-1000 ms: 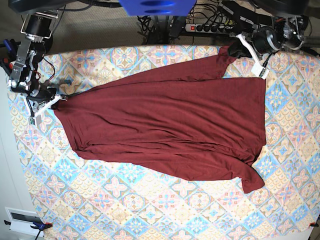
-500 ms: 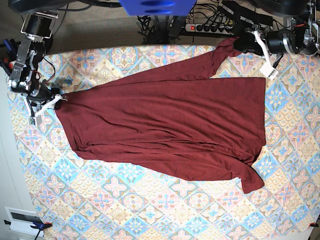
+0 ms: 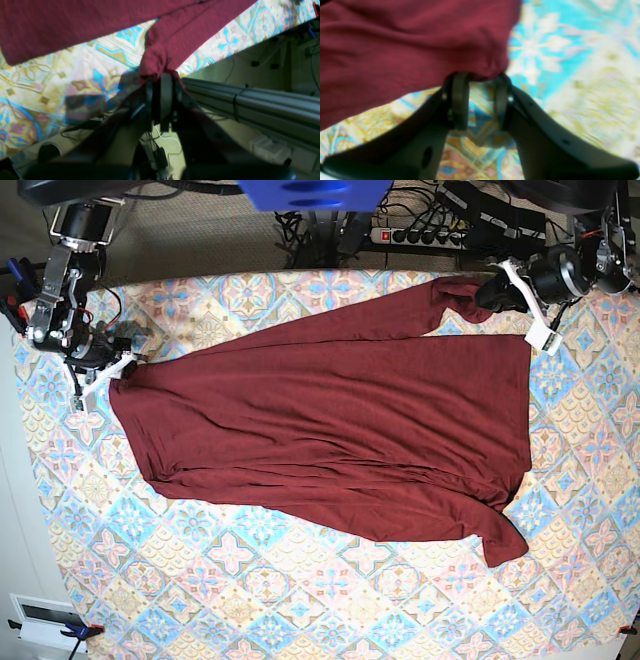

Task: Layout the t-shirt on the table in an organized manner, then fold the t-shirt properly
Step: 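Release the right gripper and move it to the shirt's collar edge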

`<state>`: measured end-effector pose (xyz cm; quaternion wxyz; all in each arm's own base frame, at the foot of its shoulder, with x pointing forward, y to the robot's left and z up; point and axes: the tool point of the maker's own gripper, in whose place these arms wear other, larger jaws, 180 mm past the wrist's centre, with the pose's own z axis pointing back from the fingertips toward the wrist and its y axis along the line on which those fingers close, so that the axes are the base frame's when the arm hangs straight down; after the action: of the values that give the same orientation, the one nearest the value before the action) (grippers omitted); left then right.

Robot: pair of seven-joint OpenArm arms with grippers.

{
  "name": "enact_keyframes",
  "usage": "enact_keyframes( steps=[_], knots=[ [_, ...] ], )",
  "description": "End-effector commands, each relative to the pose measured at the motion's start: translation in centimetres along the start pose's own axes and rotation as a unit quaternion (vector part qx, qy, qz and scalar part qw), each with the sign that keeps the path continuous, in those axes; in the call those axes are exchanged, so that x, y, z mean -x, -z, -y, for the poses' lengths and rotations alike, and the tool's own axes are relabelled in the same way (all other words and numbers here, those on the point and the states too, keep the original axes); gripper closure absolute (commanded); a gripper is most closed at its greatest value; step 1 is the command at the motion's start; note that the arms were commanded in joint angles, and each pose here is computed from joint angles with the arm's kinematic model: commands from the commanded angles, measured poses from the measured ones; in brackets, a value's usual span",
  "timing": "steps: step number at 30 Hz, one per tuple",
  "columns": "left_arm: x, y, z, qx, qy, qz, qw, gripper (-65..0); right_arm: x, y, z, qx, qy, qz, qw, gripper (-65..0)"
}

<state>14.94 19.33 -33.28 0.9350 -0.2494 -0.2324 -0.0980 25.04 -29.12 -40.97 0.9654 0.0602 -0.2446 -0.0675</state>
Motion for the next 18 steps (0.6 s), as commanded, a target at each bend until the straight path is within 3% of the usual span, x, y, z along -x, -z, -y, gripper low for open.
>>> enact_keyframes(
  steps=[1,6,15,18],
  knots=[
    [-1.0,-0.3,0.3,0.005,0.01,0.015,1.0,0.0,-1.0,-0.4,1.2,0.014,0.0,0.011,0.9998,-17.8],
    [-1.8,-0.4,0.2,0.003,0.016,0.025,1.0,0.0,0.8,1.2,0.5,0.0,0.029,-0.001,0.9996,-17.8],
    [-2.6,-0.5,1.2,0.031,0.012,0.037,0.999,0.0,-1.7,1.1,0.1,-0.005,0.028,0.032,0.9991,-17.5],
    [-3.1,-0.5,1.2,0.033,0.015,0.046,0.998,0.0,-1.9,0.9,-0.2,-0.009,0.026,0.035,0.999,-13.8]
  ],
)
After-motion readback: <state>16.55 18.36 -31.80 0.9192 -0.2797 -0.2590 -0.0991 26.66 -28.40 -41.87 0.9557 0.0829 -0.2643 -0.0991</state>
